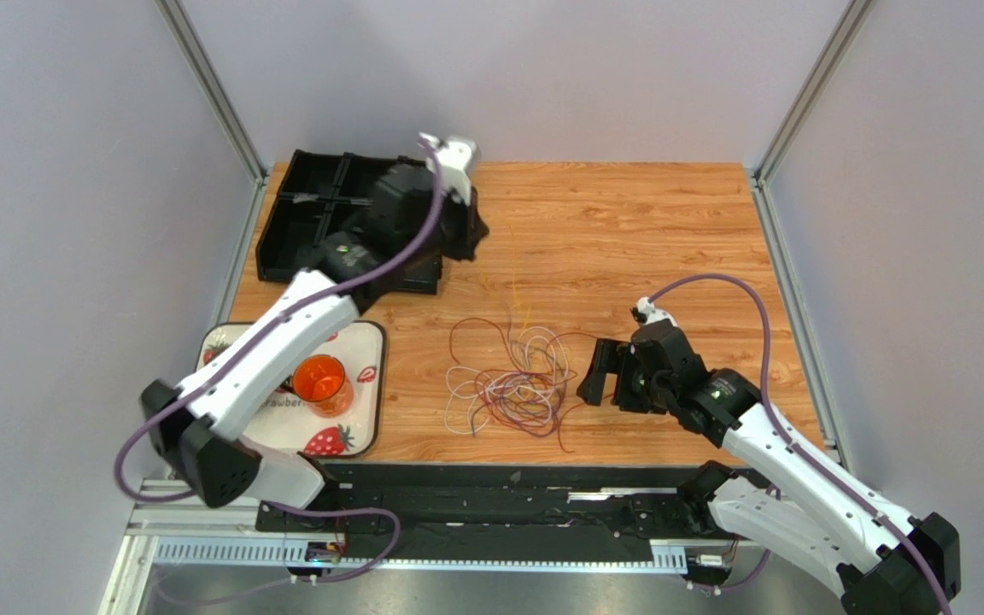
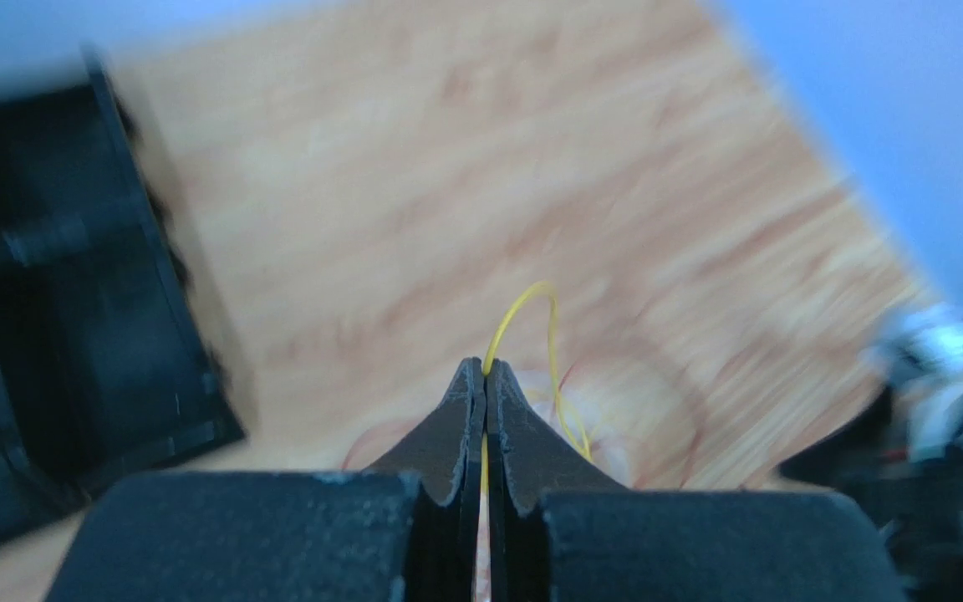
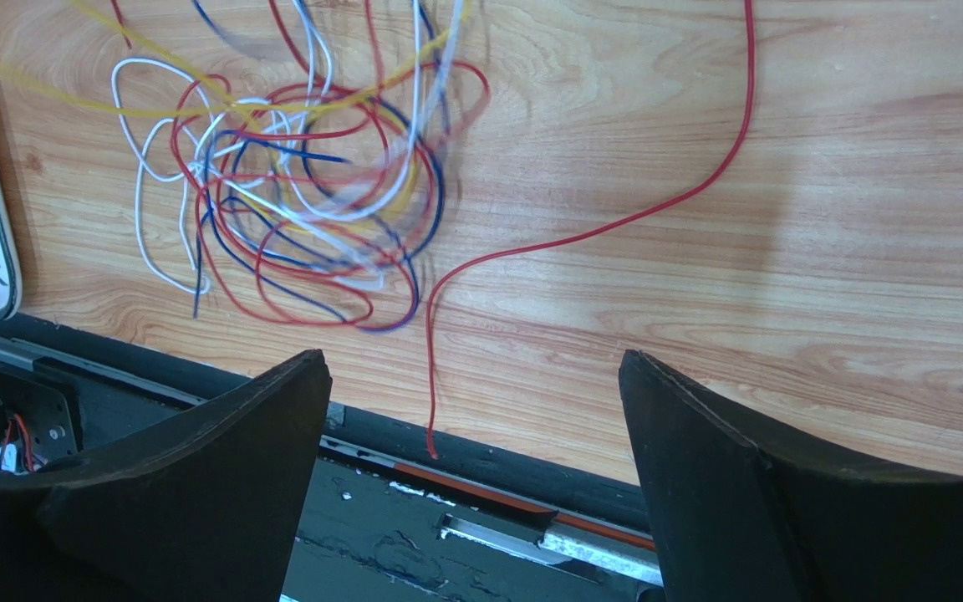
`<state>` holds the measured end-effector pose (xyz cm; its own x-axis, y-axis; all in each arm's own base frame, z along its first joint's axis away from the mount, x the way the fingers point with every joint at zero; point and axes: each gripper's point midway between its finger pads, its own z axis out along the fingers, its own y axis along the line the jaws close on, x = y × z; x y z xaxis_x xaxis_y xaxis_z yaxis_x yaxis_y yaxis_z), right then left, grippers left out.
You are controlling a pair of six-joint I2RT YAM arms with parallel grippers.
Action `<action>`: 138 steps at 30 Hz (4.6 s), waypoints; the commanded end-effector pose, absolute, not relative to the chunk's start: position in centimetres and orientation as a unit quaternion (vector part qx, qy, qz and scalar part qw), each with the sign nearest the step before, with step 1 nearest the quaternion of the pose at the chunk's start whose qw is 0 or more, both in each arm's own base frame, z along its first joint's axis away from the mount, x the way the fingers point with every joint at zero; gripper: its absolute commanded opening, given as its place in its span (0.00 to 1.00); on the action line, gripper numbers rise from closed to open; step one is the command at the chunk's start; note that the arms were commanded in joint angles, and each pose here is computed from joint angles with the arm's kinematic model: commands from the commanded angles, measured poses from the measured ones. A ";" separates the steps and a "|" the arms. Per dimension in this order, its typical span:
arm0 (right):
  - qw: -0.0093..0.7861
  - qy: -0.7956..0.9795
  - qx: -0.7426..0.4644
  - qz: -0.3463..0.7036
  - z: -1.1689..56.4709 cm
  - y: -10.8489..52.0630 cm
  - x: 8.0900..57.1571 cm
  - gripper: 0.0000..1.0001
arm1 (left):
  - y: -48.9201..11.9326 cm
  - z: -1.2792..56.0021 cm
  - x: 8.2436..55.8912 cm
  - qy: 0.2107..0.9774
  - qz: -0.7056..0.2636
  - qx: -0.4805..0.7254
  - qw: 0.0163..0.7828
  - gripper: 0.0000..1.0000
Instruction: Untangle the cables
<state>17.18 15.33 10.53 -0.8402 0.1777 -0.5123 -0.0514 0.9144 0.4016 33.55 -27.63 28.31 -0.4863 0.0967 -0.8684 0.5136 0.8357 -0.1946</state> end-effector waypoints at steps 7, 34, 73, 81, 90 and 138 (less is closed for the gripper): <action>0.299 0.920 0.030 0.253 12.4 17.2 18.1 0.87 | -25.3 54.7 25.5 0.619 -0.358 0.209 0.667 0.00; 0.425 0.857 0.041 0.287 19.5 15.6 19.0 0.87 | -20.5 79.2 10.9 0.144 -0.513 0.236 0.813 0.00; 0.468 0.857 0.162 0.142 21.5 8.8 20.2 0.87 | -37.5 42.1 18.0 0.542 -0.606 0.248 0.527 0.00; 0.561 0.766 0.315 0.007 29.2 -1.0 18.5 0.87 | -44.5 40.6 15.1 0.530 -0.656 0.275 0.461 0.00; 0.610 0.696 0.378 0.030 32.2 -4.6 15.9 0.88 | -49.4 32.6 17.9 0.608 -0.607 0.269 0.435 0.00; 0.350 0.915 0.159 0.123 11.7 13.7 22.8 1.00 | -47.1 8.2 29.5 0.837 -0.442 0.206 0.250 0.09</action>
<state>20.94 12.87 10.12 -0.7593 0.3322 -0.5596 0.2013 0.9376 0.2835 29.68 -46.43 6.60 -0.7945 0.1072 -0.5978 0.5375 0.5823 -0.6099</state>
